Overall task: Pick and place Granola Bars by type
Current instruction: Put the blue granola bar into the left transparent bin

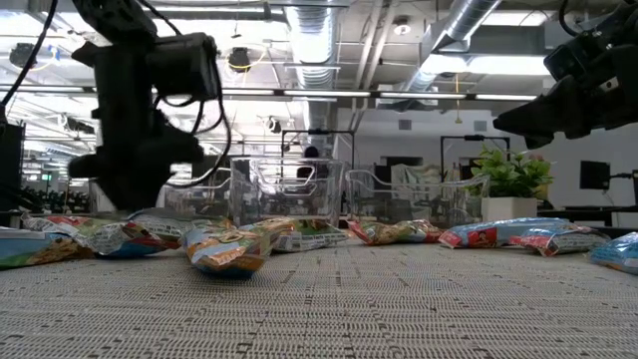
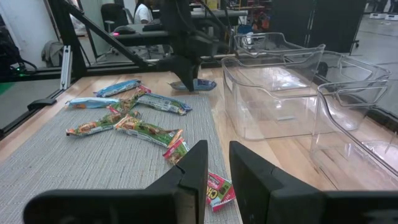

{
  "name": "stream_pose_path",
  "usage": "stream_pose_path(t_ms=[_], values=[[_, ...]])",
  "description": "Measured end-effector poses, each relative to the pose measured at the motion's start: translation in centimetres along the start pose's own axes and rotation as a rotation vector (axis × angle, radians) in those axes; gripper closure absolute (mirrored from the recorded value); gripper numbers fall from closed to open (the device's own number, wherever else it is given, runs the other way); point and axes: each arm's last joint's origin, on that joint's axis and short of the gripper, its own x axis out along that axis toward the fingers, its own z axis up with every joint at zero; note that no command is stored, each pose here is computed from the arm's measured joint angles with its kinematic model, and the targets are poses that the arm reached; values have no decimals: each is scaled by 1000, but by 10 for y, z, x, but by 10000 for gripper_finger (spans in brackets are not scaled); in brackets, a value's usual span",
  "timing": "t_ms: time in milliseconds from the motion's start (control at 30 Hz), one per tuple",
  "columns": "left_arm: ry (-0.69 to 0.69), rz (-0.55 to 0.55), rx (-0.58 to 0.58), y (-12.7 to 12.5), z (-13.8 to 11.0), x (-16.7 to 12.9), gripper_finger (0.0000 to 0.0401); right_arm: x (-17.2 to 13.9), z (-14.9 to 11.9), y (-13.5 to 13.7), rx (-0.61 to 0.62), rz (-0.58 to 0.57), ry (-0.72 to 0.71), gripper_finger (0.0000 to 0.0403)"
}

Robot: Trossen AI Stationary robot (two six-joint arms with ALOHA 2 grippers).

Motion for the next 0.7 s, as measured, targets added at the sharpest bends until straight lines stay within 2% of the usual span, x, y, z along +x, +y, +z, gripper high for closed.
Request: stream_pose_path(t_ms=[133,267,467,700], values=[[-44,-87,-2,-4,1,-11,340,0,0,0,0,0,0,344],[-112,-221,-11,-9,4,-29,340,0,0,0,0,0,0,344],[-243,-470,-61,-14,10,-65,340,0,0,0,0,0,0,344],[-472,-787,-137,-14,20,-113,340,0,0,0,0,0,0,344]])
